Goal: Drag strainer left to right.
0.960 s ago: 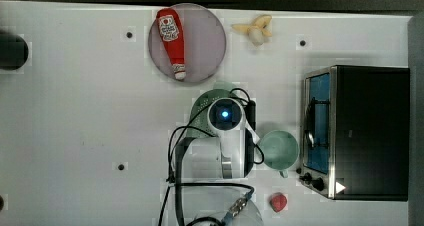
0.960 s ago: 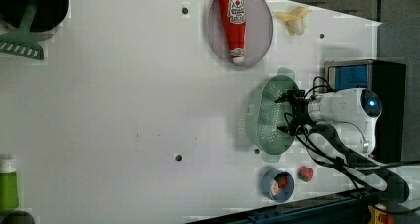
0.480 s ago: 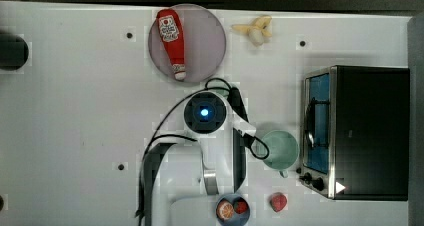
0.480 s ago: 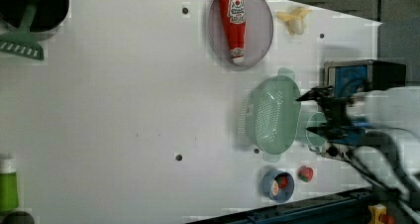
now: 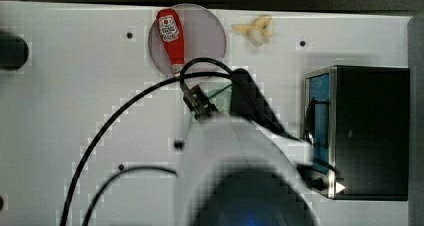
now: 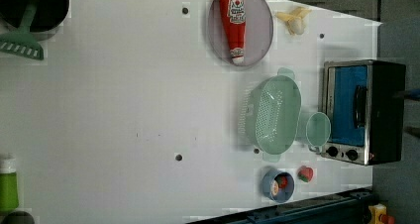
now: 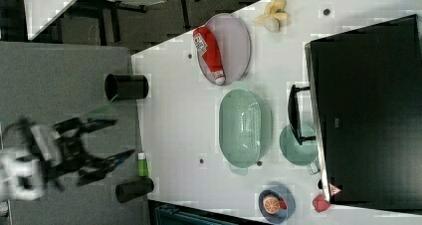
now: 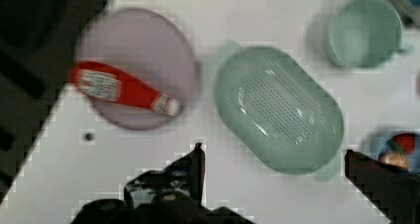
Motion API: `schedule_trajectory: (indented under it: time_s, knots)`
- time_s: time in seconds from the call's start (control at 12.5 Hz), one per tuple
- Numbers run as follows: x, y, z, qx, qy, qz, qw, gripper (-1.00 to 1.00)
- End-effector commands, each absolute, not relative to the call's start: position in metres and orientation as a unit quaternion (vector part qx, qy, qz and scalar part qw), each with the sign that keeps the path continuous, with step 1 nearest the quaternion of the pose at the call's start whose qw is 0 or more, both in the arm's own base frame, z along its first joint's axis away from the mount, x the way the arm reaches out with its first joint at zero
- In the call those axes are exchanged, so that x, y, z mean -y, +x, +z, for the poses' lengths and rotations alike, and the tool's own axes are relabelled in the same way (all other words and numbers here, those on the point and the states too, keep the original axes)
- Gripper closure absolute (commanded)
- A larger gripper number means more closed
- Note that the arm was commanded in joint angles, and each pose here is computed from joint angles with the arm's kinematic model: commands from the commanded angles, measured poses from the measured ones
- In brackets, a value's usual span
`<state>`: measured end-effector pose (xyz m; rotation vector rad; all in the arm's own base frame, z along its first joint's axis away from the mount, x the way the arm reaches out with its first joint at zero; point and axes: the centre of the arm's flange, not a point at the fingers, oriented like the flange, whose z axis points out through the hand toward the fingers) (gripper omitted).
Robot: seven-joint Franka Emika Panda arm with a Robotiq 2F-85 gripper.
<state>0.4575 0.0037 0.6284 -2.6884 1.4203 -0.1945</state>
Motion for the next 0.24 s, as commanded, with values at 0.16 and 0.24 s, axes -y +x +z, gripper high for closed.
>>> schedule_trajectory:
  time_s: [0.16, 0.24]
  knots:
    - [0.02, 0.468, 0.608, -0.361, -0.932, -0.018, 0.002, -1.0]
    - [0.02, 0.468, 0.612, -0.36, -0.933, -0.02, 0.002, -1.0]
